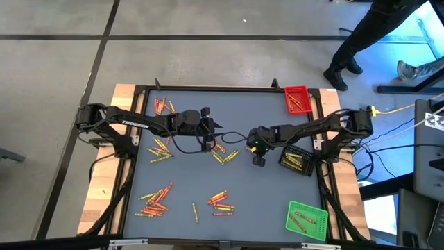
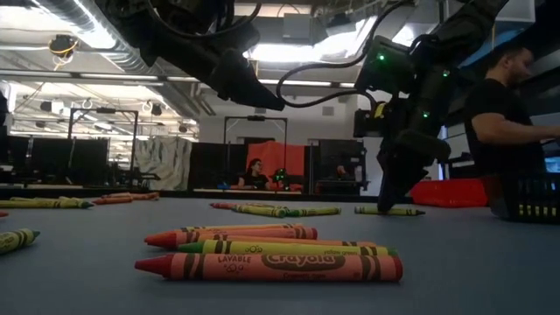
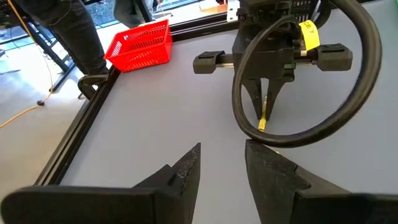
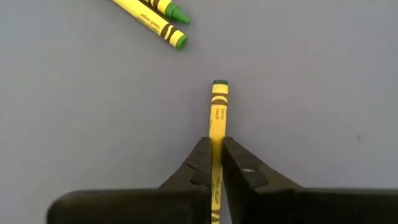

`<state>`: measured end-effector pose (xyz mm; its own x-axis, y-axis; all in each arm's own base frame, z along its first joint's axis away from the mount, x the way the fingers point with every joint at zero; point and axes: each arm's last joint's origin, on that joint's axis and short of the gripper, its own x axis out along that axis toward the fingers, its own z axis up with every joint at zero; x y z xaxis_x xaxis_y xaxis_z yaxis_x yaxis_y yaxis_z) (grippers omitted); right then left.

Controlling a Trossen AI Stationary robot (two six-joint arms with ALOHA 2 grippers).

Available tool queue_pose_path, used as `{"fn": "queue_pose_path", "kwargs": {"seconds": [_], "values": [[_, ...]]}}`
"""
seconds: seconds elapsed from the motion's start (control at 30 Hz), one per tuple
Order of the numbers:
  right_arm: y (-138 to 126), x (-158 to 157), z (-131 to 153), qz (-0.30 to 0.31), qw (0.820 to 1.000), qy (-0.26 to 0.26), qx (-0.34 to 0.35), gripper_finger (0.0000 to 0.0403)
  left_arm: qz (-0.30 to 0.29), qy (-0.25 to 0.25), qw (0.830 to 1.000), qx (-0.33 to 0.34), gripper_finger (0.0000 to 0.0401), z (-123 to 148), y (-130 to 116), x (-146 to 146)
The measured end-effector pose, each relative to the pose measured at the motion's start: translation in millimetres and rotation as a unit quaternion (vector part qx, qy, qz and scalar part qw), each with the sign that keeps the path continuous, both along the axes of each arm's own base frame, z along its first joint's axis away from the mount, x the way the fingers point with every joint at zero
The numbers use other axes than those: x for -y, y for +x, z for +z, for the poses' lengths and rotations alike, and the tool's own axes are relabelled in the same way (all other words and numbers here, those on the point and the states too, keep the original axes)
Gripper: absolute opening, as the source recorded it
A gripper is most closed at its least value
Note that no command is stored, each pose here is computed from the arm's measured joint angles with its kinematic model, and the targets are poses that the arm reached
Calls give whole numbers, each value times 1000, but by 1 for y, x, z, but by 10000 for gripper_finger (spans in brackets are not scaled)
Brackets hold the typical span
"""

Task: Sort crayons
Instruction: Put the green crayon into the black basket

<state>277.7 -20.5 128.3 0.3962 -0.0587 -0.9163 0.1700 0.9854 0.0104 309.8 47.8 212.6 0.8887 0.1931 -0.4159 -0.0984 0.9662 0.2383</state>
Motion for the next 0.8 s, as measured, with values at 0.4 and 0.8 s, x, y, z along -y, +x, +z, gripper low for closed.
{"fn": "queue_pose_path", "kwargs": {"seconds": [0.4,0.8], "values": [[-34,-3,66,-18,997,13,68,14,0,0,1000,0,115,0,0,0],[-103,-9,119,-93,988,86,91,14,0,-1,1000,-5,115,-1,0,0]]}}
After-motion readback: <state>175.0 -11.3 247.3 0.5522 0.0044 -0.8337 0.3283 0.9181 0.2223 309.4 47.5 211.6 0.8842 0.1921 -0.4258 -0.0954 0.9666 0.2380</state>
